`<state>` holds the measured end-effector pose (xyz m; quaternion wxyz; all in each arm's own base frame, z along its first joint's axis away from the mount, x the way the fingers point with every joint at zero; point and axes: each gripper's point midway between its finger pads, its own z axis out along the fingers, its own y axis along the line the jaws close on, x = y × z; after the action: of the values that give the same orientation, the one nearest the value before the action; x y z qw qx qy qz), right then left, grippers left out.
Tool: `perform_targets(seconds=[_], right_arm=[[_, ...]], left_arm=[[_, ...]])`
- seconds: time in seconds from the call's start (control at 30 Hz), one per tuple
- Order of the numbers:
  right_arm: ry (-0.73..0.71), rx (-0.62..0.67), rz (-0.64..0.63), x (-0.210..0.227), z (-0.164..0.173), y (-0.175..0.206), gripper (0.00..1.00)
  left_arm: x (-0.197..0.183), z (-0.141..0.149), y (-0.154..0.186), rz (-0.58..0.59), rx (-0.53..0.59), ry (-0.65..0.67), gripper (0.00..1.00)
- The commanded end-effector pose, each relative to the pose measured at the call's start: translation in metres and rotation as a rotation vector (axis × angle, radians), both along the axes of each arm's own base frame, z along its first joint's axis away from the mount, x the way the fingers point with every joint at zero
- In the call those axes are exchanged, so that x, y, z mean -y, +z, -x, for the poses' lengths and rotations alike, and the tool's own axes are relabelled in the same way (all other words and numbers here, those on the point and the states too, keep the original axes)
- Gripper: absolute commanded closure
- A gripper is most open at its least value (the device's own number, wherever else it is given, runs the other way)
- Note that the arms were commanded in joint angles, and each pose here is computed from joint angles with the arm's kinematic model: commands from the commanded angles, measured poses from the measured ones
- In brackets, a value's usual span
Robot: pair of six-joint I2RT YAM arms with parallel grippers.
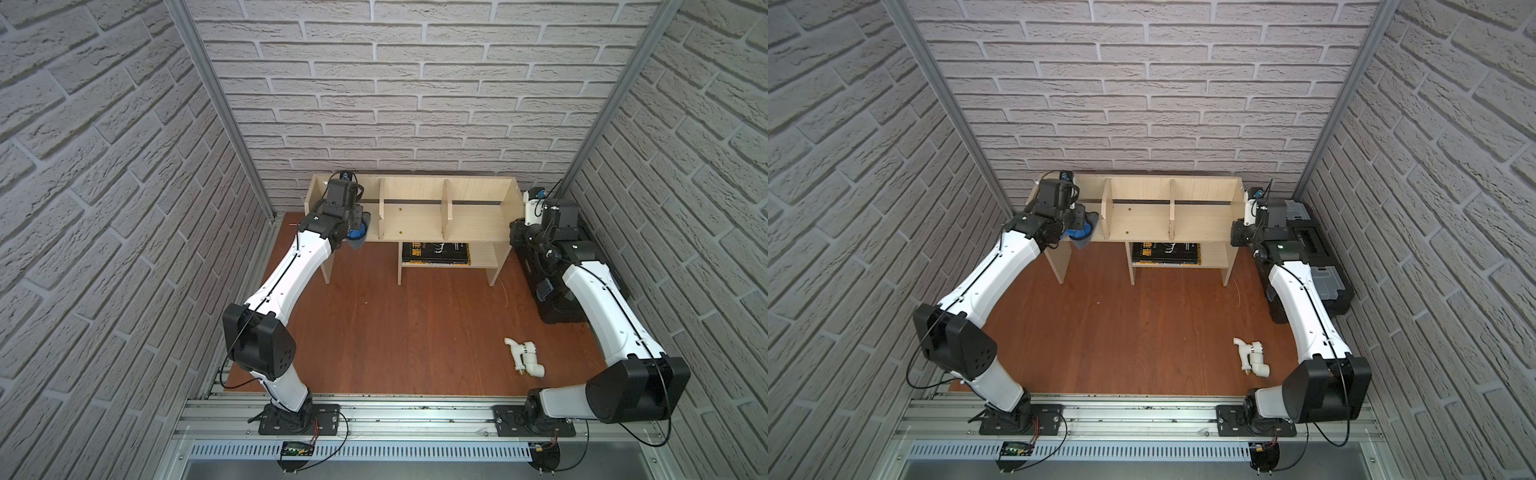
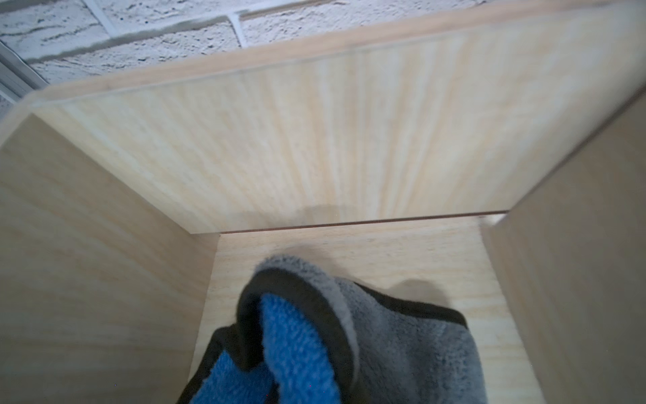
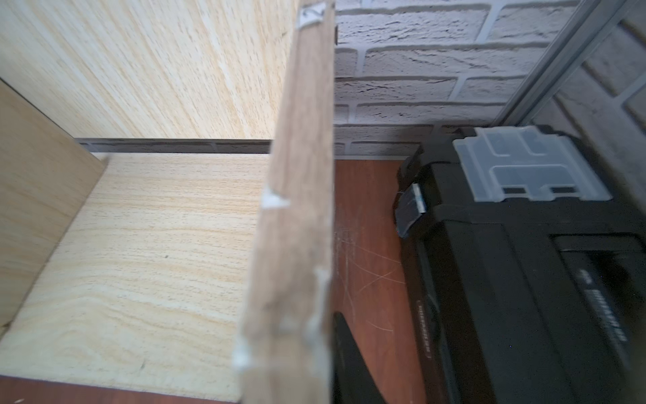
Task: Wipe the bookshelf clean with a cloth
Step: Wipe the dust from the shelf.
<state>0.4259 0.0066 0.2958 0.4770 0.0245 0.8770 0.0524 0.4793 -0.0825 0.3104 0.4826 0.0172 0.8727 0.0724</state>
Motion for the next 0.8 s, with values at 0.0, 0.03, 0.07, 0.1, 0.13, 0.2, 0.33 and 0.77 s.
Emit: perform_targets(seconds=[0.0,0.03,0.07,0.1,0.13,0.2,0.33,0.77], right_arm=[[0.208,-0.007,-0.196,-0.057,0.011,0.01,0.64],[0.192,-0.004,-0.189,-0.054,0.01,0.012,0.59],[0.181,-0.006,-0.183,-0.052,0.011,0.013,0.57],[0.165,-0.001,-0.175,-0.049,0.012,0.017,0.54],[0.15,0.005,-0.165,-0.045,0.013,0.019,0.49],[0.128,0.024,-0.149,-0.041,0.016,0.026,0.41],[0.097,0.051,-0.129,-0.034,0.021,0.039,0.37],[0.055,0.027,-0.152,-0.03,0.014,0.031,0.79]], left_arm=[[0.021,0.017,0.079,0.006,0.187,-0.047,1.0],[0.024,0.02,0.088,0.021,0.201,-0.054,1.0],[0.024,0.022,0.096,0.03,0.214,-0.057,1.0],[0.025,0.026,0.103,0.03,0.228,-0.059,1.0],[0.025,0.029,0.11,0.027,0.245,-0.061,1.0],[0.025,0.037,0.12,0.022,0.271,-0.064,1.0],[0.024,0.055,0.144,0.01,0.329,-0.066,1.0],[0.196,0.058,0.156,0.102,0.331,-0.521,1.0]])
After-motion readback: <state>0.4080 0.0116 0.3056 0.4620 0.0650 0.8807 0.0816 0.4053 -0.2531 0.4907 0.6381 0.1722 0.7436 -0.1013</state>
